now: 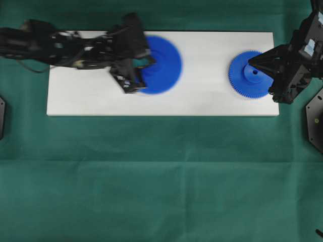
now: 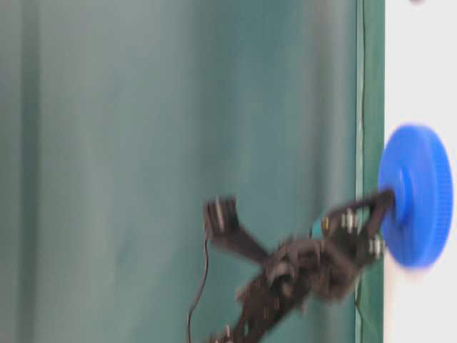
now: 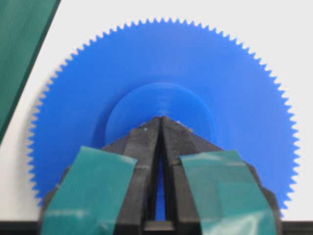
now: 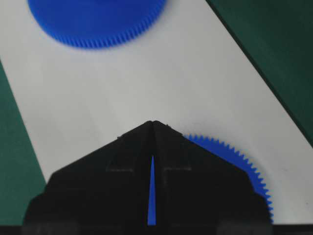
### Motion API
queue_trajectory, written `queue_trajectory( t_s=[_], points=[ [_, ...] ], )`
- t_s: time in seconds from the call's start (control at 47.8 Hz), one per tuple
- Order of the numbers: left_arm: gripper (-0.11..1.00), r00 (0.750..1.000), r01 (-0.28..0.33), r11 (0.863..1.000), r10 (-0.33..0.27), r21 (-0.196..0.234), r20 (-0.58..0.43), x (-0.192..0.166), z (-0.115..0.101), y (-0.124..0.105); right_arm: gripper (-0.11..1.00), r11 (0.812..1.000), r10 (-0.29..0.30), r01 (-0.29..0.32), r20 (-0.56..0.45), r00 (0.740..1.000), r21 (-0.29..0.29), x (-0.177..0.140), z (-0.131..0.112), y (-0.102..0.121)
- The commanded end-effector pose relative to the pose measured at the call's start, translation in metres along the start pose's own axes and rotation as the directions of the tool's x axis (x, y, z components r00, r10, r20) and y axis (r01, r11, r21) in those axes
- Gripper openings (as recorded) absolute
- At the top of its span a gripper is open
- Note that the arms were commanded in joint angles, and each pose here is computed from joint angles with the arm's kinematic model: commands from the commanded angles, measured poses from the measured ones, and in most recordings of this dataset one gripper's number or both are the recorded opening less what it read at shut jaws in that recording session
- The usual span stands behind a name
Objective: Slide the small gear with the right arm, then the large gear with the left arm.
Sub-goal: 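Press and slide the large gear right until it meshes with the small gear, then hold the large gear meshed against the small gear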
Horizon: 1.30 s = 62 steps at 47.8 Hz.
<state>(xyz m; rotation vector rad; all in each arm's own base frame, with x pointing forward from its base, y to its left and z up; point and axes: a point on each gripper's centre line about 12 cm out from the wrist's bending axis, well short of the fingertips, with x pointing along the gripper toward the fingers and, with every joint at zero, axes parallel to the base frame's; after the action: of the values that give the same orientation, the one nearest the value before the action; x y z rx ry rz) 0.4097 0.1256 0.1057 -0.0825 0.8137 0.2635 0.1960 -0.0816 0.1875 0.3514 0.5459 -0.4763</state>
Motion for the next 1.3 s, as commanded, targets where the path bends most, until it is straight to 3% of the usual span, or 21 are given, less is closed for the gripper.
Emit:
queue_trajectory(
  t_s=[0.0,0.105,0.293,0.356,0.565,1.277],
  points=[
    [0.00,1.000,0.023,0.999,-0.022,0.027,-0.022,0.019,0.016,-0.013,0.50,1.000,0.014,-0.014,0.021,1.000,-0.001,-0.001,0.005,0.003],
    [0.00,0.999,0.040,0.998,-0.039,0.054,-0.018,0.038,0.039,-0.025,0.50,1.000,0.017,-0.017,0.028,0.999,0.000,-0.001,0.005,0.003],
    [0.00,0.998,0.060,0.981,-0.060,0.184,-0.006,0.060,0.067,-0.042,0.50,1.000,0.028,-0.028,0.038,0.999,-0.005,0.000,0.005,0.004],
    [0.00,0.998,0.063,0.977,-0.064,0.206,-0.004,0.064,0.073,-0.045,0.50,1.000,0.029,-0.029,0.039,0.999,-0.003,0.000,0.004,0.004],
    [0.00,0.998,0.066,0.975,-0.065,0.211,-0.009,0.070,0.082,-0.046,0.50,1.000,0.031,-0.031,0.037,0.999,-0.003,0.000,0.002,0.003],
    [0.00,0.998,0.066,0.975,-0.064,0.212,-0.016,0.069,0.080,-0.045,0.50,0.999,0.032,-0.032,0.040,0.999,-0.005,0.000,0.002,0.004]
  ],
)
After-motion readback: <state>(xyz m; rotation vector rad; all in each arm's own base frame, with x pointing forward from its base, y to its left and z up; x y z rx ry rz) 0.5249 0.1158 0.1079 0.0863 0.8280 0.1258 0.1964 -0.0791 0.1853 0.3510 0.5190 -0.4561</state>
